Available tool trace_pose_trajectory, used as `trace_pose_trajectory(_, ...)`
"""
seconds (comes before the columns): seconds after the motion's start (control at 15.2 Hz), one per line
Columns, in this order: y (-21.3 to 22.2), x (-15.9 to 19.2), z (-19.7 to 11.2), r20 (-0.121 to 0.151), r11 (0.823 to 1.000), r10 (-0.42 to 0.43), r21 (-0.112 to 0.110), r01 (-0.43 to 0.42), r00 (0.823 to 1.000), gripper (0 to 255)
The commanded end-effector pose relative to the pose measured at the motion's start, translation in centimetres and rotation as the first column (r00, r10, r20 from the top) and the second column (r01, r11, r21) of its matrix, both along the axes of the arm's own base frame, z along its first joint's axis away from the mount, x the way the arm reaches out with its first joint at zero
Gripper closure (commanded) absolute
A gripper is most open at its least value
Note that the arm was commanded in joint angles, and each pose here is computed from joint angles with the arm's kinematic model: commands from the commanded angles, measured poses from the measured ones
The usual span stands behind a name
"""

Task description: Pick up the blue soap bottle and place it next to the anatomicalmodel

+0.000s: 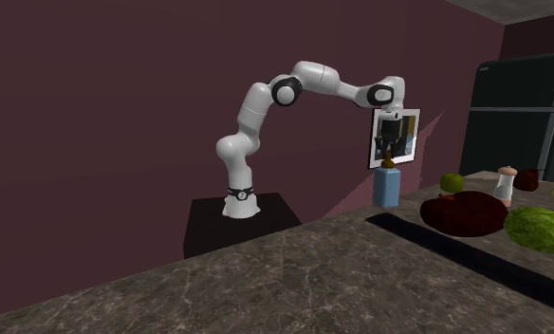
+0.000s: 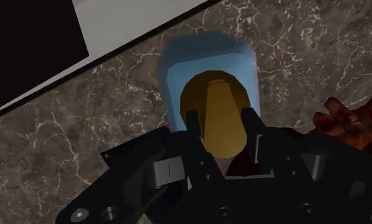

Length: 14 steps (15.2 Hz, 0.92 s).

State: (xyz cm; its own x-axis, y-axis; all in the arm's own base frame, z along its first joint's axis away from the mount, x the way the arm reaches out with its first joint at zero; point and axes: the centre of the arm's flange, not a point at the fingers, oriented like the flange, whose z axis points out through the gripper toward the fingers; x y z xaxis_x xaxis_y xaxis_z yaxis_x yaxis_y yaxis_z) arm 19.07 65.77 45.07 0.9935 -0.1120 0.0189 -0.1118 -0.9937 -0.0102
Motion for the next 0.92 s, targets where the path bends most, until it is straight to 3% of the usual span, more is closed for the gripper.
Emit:
trace_pose_trajectory(0.0, 0.01, 0.02, -0.35, 0.000, 1.000, 0.000, 0.001, 0.000, 1.000, 255)
trace_pose_trajectory(0.46, 0.02, 0.02, -0.35, 0.000, 1.000, 0.000, 0.001, 0.000, 1.000, 255)
trace_pose_trajectory(0.53, 0.02, 0.02, -0.34, 0.000, 1.000, 0.000, 0.001, 0.000, 1.000, 0)
trace_pose_trajectory(0.86, 0.02, 0.03, -0.34, 0.000, 1.000, 0.000, 0.001, 0.000, 1.000, 0)
